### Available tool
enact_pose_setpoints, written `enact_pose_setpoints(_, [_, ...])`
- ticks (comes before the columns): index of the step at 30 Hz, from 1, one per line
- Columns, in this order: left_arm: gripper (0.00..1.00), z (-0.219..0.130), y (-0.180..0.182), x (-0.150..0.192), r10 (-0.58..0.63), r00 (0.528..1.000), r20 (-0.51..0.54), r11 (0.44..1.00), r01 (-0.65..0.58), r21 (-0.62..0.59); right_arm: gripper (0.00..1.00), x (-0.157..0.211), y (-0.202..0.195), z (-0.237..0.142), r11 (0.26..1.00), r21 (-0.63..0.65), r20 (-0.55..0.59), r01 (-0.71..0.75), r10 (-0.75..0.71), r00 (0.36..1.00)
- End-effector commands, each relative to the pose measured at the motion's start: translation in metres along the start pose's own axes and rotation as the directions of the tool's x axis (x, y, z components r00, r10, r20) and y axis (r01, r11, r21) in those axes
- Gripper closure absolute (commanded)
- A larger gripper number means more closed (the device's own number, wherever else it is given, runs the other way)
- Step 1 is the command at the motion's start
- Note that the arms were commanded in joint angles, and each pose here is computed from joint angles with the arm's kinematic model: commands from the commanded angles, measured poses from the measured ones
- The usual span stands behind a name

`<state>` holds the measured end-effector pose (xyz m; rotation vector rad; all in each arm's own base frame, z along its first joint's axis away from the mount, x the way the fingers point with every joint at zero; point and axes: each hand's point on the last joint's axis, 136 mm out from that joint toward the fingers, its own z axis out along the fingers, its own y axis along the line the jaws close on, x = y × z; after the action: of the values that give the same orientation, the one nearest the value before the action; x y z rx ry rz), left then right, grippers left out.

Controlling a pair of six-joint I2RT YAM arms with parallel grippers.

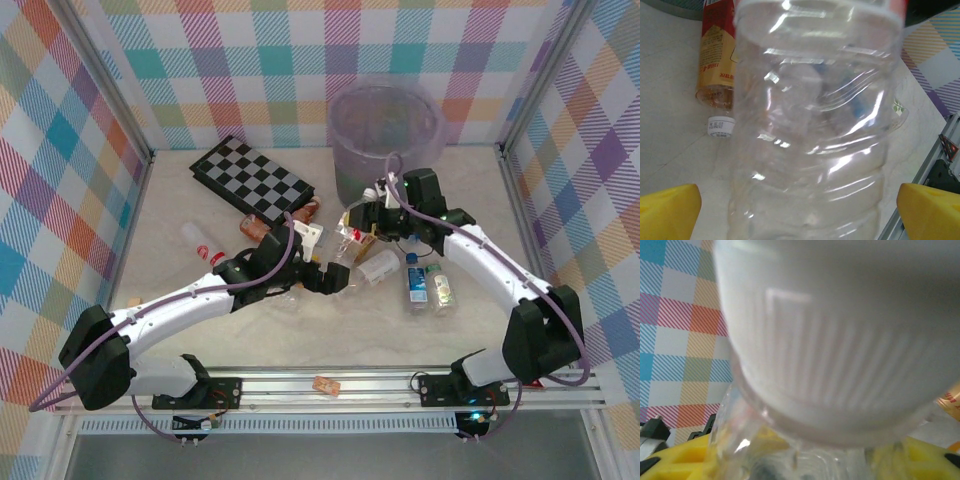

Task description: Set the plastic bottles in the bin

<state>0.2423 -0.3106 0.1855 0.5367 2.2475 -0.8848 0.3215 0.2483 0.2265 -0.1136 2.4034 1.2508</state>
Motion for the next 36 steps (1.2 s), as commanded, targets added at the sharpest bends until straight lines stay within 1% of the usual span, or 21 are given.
enact_pose_setpoints(1, [0.00,-0.011,-0.015,-0.011,0.018,1.000,0.023,0.999,-0.019,0.040,0.45,-0.017,0.018,-0.028,0.996,0.032,0.063,0.084,-0.085,0.994])
enact_pose_setpoints(7, [0.00,-0.020,-0.010,-0.009,0.003,0.999,0.053,1.000,-0.004,0.020,0.45,-0.039,0.039,-0.068,0.986,0.066,0.132,0.150,-0.158,0.979])
enact_pose_setpoints(12, [0.00,-0.028,-0.007,-0.008,0.004,0.997,0.073,1.000,-0.005,0.010,0.45,-0.068,0.056,-0.105,0.964,0.147,0.230,0.221,-0.251,0.940])
enact_pose_setpoints(19, [0.00,-0.029,0.008,0.000,-0.024,0.998,0.065,0.998,0.028,-0.063,0.45,-0.119,0.084,-0.151,0.927,0.233,0.388,0.293,-0.365,0.847])
enact_pose_setpoints(24, [0.00,-0.037,0.025,0.010,-0.066,0.995,0.080,0.989,0.076,-0.127,0.45,-0.158,0.091,-0.177,0.913,0.284,0.492,0.292,-0.400,0.773])
enact_pose_setpoints(27, [0.00,-0.041,0.028,0.016,-0.086,0.993,0.081,0.987,0.096,-0.129,0.46,-0.184,0.090,-0.185,0.923,0.264,0.552,0.281,-0.384,0.741])
enact_pose_setpoints(30, [0.00,-0.047,0.033,0.022,-0.102,0.991,0.082,0.982,0.113,-0.151,0.46,-0.213,0.082,-0.187,0.932,0.266,0.598,0.248,-0.361,0.715])
enact_pose_setpoints(35, [0.00,-0.061,0.040,0.024,-0.117,0.988,0.105,0.973,0.135,-0.188,0.46,-0.256,0.060,-0.172,0.934,0.292,0.614,0.205,-0.348,0.708])
enact_pose_setpoints(36, [0.00,-0.064,0.044,0.030,-0.122,0.988,0.090,0.969,0.138,-0.207,0.45,-0.262,0.056,-0.168,0.934,0.296,0.611,0.199,-0.345,0.713])
